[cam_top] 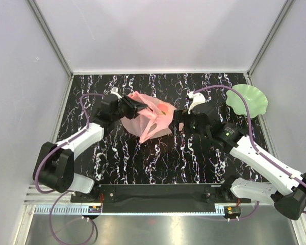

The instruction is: Untie the knot of the plastic bag and take out the fruit

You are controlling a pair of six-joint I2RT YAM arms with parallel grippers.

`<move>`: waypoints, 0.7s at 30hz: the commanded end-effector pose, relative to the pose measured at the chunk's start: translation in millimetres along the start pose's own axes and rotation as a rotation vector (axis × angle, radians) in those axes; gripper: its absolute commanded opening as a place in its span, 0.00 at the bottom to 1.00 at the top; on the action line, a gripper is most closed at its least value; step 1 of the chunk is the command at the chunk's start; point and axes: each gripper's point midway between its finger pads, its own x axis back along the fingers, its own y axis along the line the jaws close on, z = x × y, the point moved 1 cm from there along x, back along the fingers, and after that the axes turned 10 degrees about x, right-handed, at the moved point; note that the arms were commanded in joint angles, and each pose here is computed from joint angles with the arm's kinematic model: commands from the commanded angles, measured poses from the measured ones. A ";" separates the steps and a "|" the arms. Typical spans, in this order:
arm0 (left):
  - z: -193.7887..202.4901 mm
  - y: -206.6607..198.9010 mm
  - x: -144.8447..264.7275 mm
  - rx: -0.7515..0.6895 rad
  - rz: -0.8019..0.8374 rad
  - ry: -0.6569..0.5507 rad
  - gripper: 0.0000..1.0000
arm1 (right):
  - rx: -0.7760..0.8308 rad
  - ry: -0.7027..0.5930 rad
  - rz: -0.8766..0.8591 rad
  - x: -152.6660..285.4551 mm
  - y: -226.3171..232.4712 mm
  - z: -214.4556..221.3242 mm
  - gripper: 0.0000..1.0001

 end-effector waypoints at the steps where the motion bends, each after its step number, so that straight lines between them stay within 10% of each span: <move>1: 0.1 -25.8 14.5 -0.069 0.143 0.026 0.18 | -0.001 -0.037 0.015 6.0 -1.3 -7.9 1.00; 16: 53.1 44.0 109.9 -0.561 -0.043 0.280 0.00 | 0.032 -0.071 -0.199 -3.6 46.0 -49.0 0.93; 20: 57.6 72.2 131.8 -0.596 -0.142 0.307 0.00 | 0.053 -0.035 -0.345 -19.9 78.1 -59.2 0.58; 21: 59.9 74.0 133.9 -0.598 -0.139 0.319 0.00 | 0.057 -0.044 -0.384 -18.2 86.4 -68.0 0.31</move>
